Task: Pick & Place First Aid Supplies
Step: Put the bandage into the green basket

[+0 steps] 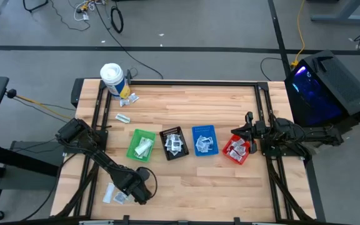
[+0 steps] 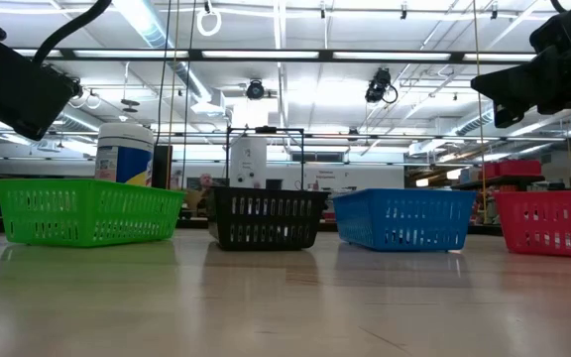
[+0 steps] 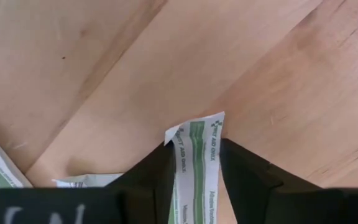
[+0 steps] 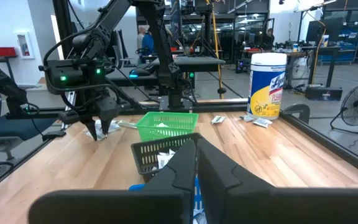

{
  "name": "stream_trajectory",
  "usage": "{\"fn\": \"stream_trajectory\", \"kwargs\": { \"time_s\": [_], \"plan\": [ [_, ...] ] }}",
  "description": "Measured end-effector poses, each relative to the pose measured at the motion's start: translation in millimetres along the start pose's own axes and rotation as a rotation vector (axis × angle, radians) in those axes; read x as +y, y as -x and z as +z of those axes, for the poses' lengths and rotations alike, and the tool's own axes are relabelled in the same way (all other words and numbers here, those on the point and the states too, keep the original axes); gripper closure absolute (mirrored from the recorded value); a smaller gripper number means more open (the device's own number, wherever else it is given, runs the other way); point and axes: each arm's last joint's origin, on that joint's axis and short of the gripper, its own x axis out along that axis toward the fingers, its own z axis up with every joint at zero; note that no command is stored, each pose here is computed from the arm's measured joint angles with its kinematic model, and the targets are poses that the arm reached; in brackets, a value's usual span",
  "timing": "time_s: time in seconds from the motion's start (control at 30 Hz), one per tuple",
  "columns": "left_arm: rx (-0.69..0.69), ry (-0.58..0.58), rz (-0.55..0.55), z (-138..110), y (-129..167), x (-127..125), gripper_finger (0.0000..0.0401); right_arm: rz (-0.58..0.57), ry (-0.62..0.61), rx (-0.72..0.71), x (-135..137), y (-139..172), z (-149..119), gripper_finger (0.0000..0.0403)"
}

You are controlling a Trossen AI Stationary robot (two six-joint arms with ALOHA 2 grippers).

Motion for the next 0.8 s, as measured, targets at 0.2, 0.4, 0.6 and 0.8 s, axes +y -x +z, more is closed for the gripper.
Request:
{"fn": "stream_trajectory", "kwargs": {
  "time_s": [0.2,0.4,0.6,0.8],
  "plan": [
    [0.0,0.0,-0.005,0,2,0,0.0265,0.0,0.0,0.0,0,0,0,0.038],
    [-0.008,-0.042,-0.028,2,15,-6,0.0257,0.0,0.0,0.0,0,0,0,0.038],
    [-0.073,-0.104,-0.075,11,32,-16,0.0257,0.0,0.0,0.0,0,0,0,0.038],
    [-0.163,-0.17,-0.102,31,52,-22,0.0257,0.0,0.0,-0.001,0,0,0,0.038]
  ]
}}
